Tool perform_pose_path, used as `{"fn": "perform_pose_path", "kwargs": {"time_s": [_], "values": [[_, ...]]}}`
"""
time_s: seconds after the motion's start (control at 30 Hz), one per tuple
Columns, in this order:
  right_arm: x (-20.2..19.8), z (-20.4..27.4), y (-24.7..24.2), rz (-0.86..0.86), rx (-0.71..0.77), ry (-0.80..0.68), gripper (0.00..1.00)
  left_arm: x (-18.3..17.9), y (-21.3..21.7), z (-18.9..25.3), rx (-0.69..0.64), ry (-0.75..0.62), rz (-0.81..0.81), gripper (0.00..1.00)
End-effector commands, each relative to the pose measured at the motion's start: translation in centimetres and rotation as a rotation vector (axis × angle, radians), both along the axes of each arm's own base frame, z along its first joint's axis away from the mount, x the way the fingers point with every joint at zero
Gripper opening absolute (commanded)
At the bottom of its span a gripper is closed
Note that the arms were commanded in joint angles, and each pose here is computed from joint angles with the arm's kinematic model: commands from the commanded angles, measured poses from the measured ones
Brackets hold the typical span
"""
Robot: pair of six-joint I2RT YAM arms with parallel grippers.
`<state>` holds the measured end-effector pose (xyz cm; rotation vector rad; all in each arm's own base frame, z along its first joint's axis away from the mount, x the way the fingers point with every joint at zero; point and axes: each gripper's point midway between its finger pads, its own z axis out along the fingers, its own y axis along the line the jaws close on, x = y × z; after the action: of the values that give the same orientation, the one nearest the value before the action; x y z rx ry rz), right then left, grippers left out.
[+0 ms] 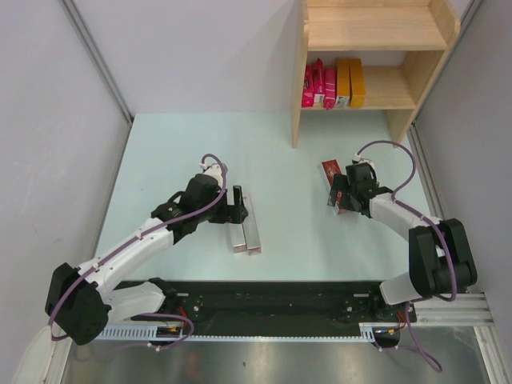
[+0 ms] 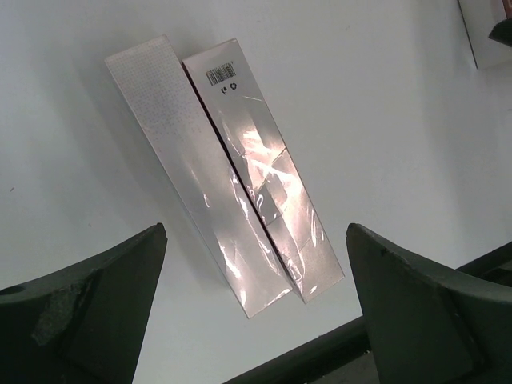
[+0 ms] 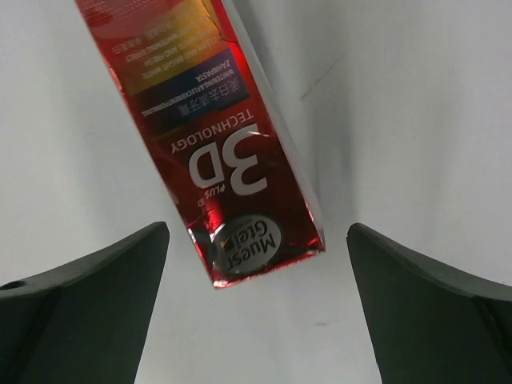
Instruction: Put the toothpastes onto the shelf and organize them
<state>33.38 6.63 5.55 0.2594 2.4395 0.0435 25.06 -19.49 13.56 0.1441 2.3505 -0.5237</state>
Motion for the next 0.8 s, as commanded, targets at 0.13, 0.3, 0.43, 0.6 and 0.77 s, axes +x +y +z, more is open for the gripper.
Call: {"fn": "perform_pose_path", "kwargs": {"time_s": [0.13, 0.3, 0.43, 0.6, 0.77], "values": [[2.5, -0.8, 0.9, 0.045, 0.064, -0.048, 0.87, 0.5, -0.9, 1.5, -0.046, -0.035, -0.014, 1.00], [2.6, -0.9, 1.5, 0.073, 0.079, -0.050, 0.73, 0.4, -1.5, 1.7, -0.075, -0.031, -0.028, 1.00], [2.3, -1.3, 2.1, 0.097, 0.092, -0.033, 0.54, 0.4, -1.7, 2.0, -0.087, -0.034, -0.036, 1.00], [2.0, -1.0, 2.6, 0.108, 0.083, -0.035, 0.41, 0.3, -1.6, 2.6, -0.096, -0.045, -0.033, 1.00], [2.0, 0.4, 3.0, 0.117, 0.086, -0.074, 0.38, 0.1, -2.1, 3.7, -0.133, -0.054, -0.050, 1.00]]}}
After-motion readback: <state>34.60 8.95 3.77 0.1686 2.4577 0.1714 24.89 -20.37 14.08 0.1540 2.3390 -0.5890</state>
